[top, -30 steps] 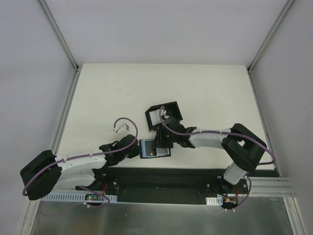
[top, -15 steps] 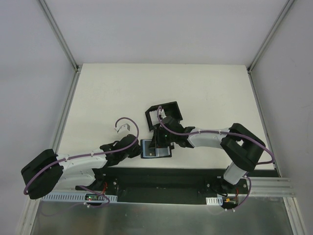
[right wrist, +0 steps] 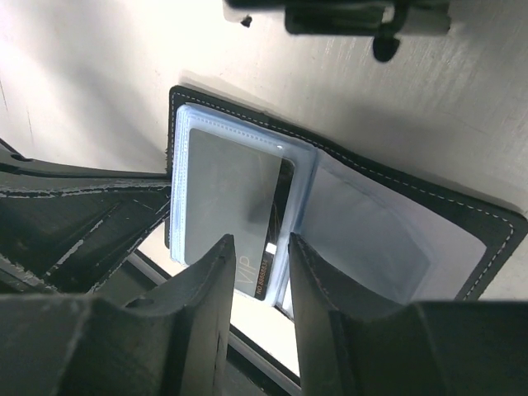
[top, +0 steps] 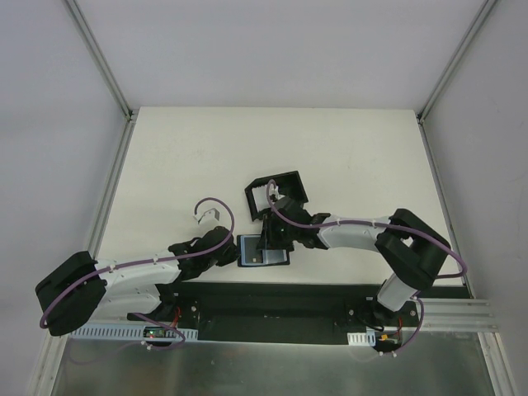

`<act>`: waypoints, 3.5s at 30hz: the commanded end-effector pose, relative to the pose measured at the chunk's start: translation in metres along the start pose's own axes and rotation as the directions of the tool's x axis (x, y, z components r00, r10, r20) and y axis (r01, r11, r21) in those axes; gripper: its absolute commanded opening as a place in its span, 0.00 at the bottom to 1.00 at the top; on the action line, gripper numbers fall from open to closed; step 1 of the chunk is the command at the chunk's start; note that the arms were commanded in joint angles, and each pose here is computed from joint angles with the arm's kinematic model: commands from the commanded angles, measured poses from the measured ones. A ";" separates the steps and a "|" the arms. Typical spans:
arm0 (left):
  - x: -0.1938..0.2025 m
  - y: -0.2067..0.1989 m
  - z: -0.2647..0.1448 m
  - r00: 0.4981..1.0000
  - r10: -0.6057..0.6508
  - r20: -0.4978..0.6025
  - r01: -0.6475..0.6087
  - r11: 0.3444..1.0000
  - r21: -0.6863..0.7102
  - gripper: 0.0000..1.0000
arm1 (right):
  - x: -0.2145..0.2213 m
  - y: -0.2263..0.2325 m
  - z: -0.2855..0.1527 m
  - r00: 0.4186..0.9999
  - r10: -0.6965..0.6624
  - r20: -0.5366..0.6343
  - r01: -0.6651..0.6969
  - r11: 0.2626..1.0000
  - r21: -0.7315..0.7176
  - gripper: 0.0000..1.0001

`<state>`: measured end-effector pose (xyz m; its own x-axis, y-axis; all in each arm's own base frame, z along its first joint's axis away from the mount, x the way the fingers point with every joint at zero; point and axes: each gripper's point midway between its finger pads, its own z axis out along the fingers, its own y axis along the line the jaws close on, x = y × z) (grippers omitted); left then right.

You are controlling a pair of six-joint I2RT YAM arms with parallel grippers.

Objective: Put the credit cards into the card holder
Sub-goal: Insert the credit card into the card holder, then turn over the card slot in the card holder.

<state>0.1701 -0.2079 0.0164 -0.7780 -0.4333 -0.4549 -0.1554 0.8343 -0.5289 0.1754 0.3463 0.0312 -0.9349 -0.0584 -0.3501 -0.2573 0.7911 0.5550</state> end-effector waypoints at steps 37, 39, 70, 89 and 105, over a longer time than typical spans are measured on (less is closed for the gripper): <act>-0.003 -0.046 -0.024 0.991 0.128 -0.036 -0.119 0.973 0.198 0.00 | -0.002 0.031 -0.024 0.983 -0.178 0.044 0.175 0.983 0.060 0.48; -0.004 -0.048 -0.026 0.992 0.123 -0.031 -0.114 0.971 0.210 0.00 | -0.004 0.030 -0.020 0.983 -0.172 0.058 0.167 0.982 0.085 0.48; -0.003 -0.043 -0.026 0.996 0.085 -0.029 -0.077 0.976 0.206 0.00 | -0.001 0.037 -0.018 0.984 -0.167 0.064 0.158 0.980 0.118 0.54; -0.005 -0.039 -0.025 0.999 0.040 -0.017 -0.036 0.981 0.189 0.00 | 0.003 0.032 -0.013 0.988 -0.144 0.057 0.135 0.980 0.147 0.52; -0.009 -0.045 -0.028 0.999 0.036 -0.007 -0.033 0.978 0.206 0.00 | 0.007 0.023 -0.015 0.973 -0.229 -0.028 0.227 0.930 0.290 0.43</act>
<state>0.1621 -0.2261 0.0513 -0.8060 -0.3690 -0.4628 -0.0092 0.7896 -0.6136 0.1579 0.3600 0.0485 -0.8736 -0.2103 -0.4388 -0.3629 0.8823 0.2998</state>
